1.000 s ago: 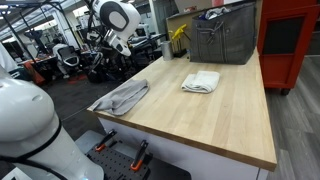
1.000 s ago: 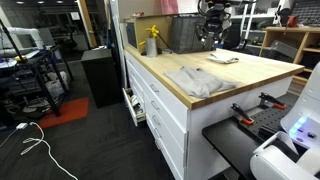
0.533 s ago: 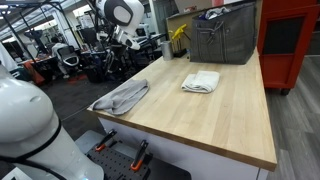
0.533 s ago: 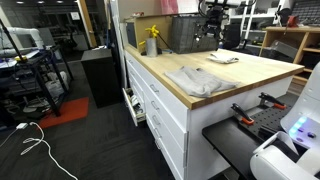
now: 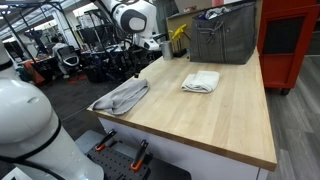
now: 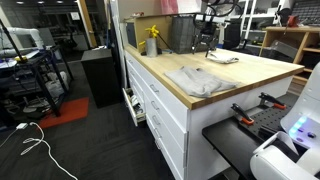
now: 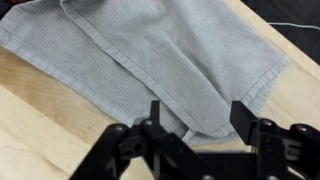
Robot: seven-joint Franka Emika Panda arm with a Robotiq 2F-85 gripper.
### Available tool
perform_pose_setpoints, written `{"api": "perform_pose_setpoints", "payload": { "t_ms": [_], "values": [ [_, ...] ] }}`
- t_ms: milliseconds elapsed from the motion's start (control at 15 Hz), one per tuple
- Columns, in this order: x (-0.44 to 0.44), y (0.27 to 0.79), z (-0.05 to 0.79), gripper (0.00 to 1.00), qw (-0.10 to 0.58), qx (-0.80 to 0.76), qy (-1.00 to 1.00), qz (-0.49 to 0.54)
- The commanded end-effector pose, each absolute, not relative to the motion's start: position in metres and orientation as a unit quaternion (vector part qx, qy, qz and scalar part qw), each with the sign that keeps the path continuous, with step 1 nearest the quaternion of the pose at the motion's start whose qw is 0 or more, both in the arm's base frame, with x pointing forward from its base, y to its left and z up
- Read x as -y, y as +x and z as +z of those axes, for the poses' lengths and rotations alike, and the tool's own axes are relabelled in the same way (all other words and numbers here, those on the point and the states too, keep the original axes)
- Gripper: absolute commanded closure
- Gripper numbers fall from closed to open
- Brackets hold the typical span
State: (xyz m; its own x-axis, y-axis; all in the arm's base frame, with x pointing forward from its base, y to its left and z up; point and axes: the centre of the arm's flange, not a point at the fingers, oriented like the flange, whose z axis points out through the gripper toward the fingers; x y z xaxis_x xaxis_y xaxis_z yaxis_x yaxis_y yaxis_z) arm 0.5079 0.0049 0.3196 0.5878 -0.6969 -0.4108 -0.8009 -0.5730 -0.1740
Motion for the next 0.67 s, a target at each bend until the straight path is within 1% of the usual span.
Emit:
{"api": "perform_pose_setpoints", "payload": {
  "t_ms": [0, 267, 333, 400, 600],
  "values": [
    [-0.011, 0.513, 0.302, 0.58, 0.154, -0.493, -0.843, 0.152],
    [-0.009, 0.509, 0.279, 0.86, 0.140, -0.543, -0.811, 0.165],
    [-0.007, 0.508, 0.275, 0.95, 0.134, -0.552, -0.806, 0.165],
    [-0.005, 0.508, 0.267, 0.99, 0.126, -0.559, -0.802, 0.165],
    [0.003, 0.507, 0.244, 1.00, 0.106, -0.580, -0.790, 0.169]
  ]
}}
